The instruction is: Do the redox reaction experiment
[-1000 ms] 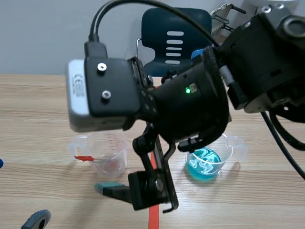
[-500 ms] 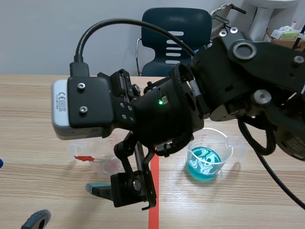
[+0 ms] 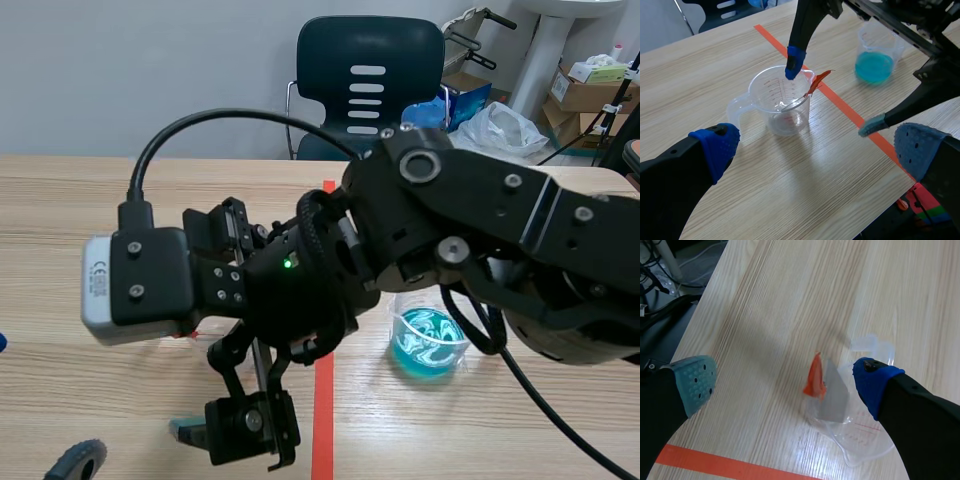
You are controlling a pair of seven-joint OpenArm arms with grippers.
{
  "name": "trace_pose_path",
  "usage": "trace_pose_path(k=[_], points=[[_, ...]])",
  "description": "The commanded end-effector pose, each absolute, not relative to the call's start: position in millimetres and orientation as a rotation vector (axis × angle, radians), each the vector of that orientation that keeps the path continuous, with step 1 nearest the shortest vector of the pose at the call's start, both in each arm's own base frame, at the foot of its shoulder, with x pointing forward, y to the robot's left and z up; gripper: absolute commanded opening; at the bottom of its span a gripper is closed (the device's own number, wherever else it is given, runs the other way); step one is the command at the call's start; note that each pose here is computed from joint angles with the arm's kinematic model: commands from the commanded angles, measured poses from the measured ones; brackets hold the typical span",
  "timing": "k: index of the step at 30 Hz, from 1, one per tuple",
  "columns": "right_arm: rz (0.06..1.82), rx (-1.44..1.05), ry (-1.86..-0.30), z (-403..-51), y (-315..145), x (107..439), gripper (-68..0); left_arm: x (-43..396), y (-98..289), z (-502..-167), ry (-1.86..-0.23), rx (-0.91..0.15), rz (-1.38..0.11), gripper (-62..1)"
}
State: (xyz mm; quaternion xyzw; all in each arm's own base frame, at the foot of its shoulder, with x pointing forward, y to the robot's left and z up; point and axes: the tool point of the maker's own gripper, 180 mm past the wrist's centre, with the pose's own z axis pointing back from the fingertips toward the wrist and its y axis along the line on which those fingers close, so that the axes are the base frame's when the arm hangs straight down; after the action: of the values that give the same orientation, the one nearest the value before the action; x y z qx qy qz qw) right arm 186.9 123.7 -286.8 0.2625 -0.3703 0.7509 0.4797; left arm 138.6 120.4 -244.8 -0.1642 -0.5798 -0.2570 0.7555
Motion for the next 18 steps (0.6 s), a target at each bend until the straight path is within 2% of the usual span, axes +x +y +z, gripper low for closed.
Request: trace_pose_path(k=[1, 8, 18], points=[[1.842, 0.651, -0.933, -278.4, 129.0, 188.8, -12.9, 141.7, 118.2, -237.5, -1.294, -0.366, -0.552, 1.4], [1.845, 0.632, -0.93, -284.1, 135.2, 193.3, -13.5, 141.7, 118.2, -237.5, -1.294, -0.366, -0.552, 1.4], [1.844, 0.62, -0.918, -287.2, 133.5, 194.8, -25.1, 141.7, 118.2, -237.5, -1.294, -0.366, -0.552, 1.4]])
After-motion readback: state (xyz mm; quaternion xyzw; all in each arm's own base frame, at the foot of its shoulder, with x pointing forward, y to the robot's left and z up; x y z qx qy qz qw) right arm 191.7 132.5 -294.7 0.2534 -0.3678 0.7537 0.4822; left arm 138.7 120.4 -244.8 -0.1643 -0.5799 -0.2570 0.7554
